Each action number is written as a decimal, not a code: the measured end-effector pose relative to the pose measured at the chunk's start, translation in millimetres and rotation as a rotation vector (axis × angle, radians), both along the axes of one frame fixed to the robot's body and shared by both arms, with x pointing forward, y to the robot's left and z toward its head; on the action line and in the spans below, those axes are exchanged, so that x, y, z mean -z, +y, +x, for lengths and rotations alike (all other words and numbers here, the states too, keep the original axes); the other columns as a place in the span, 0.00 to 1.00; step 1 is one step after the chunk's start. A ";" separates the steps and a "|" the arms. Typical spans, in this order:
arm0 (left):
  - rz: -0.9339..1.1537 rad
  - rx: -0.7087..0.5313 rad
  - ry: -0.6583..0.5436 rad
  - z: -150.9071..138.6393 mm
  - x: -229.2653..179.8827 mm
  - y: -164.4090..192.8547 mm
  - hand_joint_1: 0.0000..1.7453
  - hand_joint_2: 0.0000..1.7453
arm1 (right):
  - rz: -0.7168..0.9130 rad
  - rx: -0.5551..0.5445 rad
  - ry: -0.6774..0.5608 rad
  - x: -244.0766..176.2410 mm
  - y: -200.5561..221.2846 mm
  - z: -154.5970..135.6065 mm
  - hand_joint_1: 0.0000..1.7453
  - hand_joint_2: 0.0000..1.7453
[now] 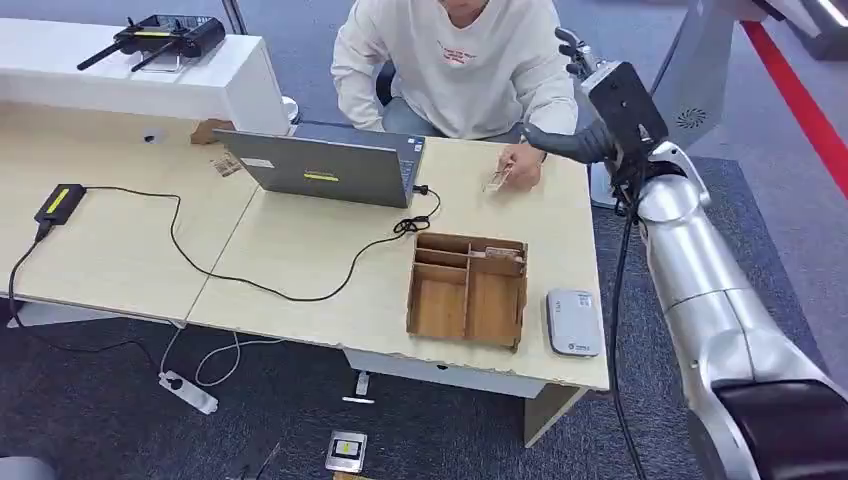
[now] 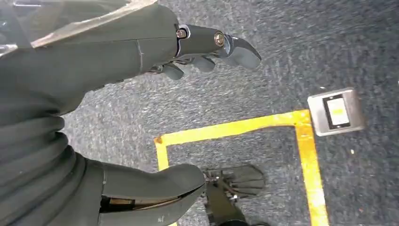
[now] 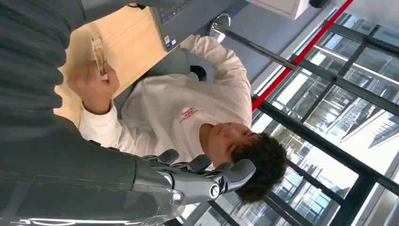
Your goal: Pass the card to the sensor for recognition and then transmit it.
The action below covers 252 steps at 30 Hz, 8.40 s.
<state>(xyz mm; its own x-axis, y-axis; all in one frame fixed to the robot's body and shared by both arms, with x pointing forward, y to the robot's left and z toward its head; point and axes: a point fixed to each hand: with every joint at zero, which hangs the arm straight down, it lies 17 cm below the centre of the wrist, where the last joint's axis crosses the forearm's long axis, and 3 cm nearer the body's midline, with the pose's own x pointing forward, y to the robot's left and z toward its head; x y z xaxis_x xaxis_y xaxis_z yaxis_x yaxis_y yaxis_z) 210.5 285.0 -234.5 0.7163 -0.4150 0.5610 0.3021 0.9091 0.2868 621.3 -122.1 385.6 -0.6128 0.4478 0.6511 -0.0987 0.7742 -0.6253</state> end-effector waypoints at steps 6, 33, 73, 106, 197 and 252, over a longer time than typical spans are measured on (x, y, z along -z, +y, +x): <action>0.031 -0.051 0.055 -9.8 8.3 0.5 0.00 1.00 | -0.120 0.040 -0.001 20.2 -11.5 -2.0 0.00 1.00; 0.145 -0.217 0.145 -5.3 -21.5 68.4 0.00 1.00 | -0.762 0.113 0.029 177.8 -1.9 -63.4 0.00 1.00; 0.320 -0.049 0.006 33.8 -47.2 112.7 0.00 1.00 | -0.763 0.140 -0.053 144.1 -18.5 -62.9 0.00 1.00; 0.269 -0.261 0.010 27.3 -41.7 149.2 0.00 1.00 | -0.750 0.053 -0.005 205.6 74.6 -65.2 0.00 1.00; 0.335 -0.191 0.060 5.7 -23.5 192.2 0.00 1.00 | -0.797 0.199 -0.005 199.0 -29.3 -35.1 0.00 1.00; 0.248 -0.234 0.082 7.2 -15.4 157.3 0.00 0.00 | -0.721 -0.006 -0.023 189.2 101.6 -68.4 0.00 1.00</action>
